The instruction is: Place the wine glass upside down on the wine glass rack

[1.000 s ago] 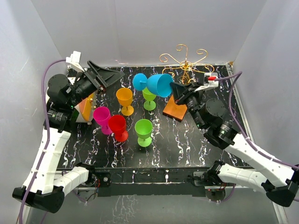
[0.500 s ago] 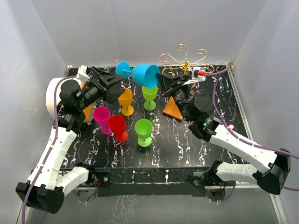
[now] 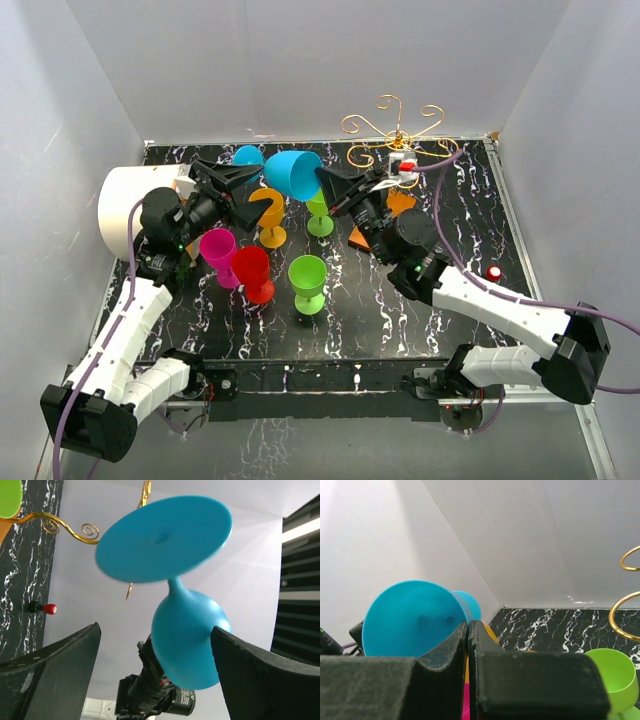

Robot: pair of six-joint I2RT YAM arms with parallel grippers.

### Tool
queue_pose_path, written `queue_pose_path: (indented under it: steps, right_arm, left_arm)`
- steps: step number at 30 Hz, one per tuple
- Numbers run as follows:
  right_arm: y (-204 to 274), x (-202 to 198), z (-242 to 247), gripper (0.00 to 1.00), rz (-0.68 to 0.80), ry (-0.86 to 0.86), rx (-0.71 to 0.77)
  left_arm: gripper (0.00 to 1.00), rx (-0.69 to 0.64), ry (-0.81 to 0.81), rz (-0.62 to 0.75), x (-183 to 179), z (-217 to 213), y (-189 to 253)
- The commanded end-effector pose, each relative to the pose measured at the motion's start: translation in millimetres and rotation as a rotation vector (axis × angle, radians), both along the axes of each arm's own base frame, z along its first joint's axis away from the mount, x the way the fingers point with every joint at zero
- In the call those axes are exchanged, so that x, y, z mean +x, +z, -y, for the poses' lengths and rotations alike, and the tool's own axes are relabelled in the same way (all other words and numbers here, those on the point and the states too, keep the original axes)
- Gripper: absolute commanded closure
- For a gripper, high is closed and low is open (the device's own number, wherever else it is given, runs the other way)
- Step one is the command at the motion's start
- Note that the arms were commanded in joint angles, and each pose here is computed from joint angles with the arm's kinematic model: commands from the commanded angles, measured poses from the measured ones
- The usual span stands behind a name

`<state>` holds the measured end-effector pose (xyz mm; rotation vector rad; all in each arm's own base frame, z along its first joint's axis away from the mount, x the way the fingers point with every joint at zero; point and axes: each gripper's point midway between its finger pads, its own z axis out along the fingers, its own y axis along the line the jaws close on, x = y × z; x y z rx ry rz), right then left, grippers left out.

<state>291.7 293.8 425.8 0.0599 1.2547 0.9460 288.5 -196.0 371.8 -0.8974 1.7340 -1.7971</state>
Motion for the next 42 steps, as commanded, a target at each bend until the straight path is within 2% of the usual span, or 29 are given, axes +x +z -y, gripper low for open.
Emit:
queue_pose_path:
  steps: [1,5,8,11,14,20,23,26,27,30,33,37,38,42]
  right_arm:
    - [20,-12,-9,1.0,0.11,0.037,0.015]
    - [19,-15,-14,1.0,0.122,0.054,0.006]
    - [17,-19,-19,1.0,0.143,0.077,-0.007]
    - [17,-23,-24,1.0,0.165,0.101,-0.024]
    - [15,-23,-26,1.0,0.174,0.099,-0.038]
    - [15,-24,-26,1.0,0.183,0.101,-0.029]
    - [15,-28,-29,1.0,0.193,0.126,-0.031]
    - [14,-33,-32,1.0,0.199,0.154,-0.033]
    - [13,-34,-33,1.0,0.2,0.163,-0.035]
    - [12,-39,-37,1.0,0.192,0.198,-0.034]
    - [12,-44,-37,1.0,0.181,0.23,-0.026]
    - [11,-48,-30,1.0,0.15,0.236,-0.004]
    - [12,-49,-28,0.97,0.134,0.233,0.006]
    - [10,-52,-16,0.54,0.049,0.229,0.007]
  left_arm:
    - [0.11,-0.089,0.039,-0.031,-1,-6,9]
    - [0.11,-0.159,0.125,-0.002,3,-19,19]
    - [0.12,-0.15,0.16,0.037,2,-24,34]
    - [0.19,-0.144,0.19,0.029,3,-29,38]
    - [0.31,-0.169,0.223,0.097,4,-35,53]
    - [0.38,-0.159,0.247,0.123,5,-38,65]
    - [0.49,-0.169,0.257,0.104,8,-39,64]
    - [0.74,-0.171,0.265,0.111,10,-40,66]
    - [0.79,-0.165,0.262,0.121,11,-39,67]
    - [0.84,-0.143,0.249,0.128,12,-36,67]
    - [1.0,-0.132,0.25,0.132,13,-36,65]
    - [1.0,-0.125,0.25,0.155,11,-36,66]
    - [1.0,-0.125,0.246,0.17,9,-36,69]
    - [1.0,-0.086,0.241,0.247,5,-35,83]
